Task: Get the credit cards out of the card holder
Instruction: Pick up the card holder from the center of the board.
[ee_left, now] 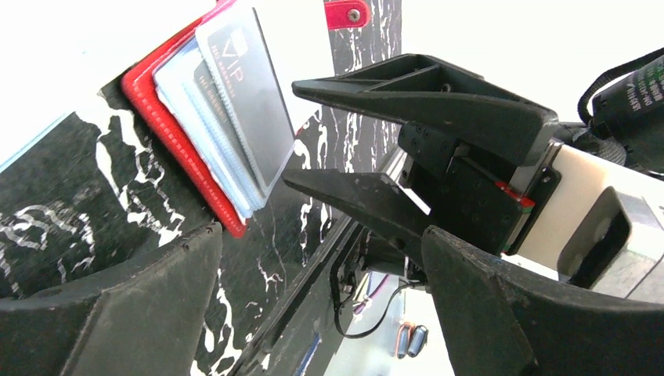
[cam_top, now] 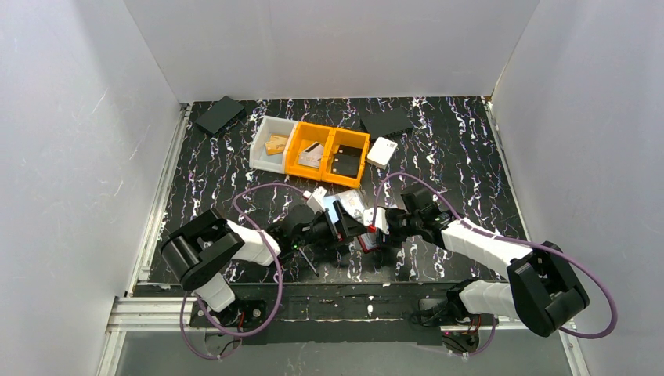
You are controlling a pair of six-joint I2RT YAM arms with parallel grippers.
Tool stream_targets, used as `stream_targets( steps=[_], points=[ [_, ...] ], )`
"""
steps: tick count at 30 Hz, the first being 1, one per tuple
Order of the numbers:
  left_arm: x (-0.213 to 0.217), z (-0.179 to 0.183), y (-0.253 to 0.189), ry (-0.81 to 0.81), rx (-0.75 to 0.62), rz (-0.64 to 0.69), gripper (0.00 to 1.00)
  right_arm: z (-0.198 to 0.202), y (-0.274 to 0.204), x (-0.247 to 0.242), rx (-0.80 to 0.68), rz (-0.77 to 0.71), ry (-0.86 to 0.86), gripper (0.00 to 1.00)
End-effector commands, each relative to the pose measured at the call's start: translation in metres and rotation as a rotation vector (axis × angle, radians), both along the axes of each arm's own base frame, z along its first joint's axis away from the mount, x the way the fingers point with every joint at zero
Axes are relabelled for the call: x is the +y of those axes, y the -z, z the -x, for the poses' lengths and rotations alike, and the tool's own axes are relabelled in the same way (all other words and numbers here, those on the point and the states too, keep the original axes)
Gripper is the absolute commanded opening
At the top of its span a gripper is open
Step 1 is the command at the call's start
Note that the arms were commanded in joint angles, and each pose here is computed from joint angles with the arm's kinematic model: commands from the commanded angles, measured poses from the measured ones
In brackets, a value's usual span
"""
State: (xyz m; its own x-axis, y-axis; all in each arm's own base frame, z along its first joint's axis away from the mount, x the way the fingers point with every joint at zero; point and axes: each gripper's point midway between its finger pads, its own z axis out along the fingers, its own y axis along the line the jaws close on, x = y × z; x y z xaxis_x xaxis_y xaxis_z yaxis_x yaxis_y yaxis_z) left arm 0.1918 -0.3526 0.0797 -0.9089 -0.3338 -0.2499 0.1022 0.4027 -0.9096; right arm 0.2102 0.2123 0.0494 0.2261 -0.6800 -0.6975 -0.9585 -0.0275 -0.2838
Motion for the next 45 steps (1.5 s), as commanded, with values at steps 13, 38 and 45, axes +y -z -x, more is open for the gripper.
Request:
stream_targets(
  steps=[13,38,45],
  points=[
    [-0.025,-0.025,-0.015,-0.030,-0.013,0.061,0.98,-0.017,-0.028,0.006,-0.073,-0.064,0.029,0.60],
    [-0.020,-0.030,-0.010,-0.078,-0.003,0.052,0.98,-0.004,-0.004,0.002,-0.004,-0.020,-0.028,0.83],
    [-0.023,-0.030,-0.011,-0.070,-0.001,0.064,0.98,-0.011,-0.003,0.001,-0.017,-0.013,0.008,0.82]
  ],
)
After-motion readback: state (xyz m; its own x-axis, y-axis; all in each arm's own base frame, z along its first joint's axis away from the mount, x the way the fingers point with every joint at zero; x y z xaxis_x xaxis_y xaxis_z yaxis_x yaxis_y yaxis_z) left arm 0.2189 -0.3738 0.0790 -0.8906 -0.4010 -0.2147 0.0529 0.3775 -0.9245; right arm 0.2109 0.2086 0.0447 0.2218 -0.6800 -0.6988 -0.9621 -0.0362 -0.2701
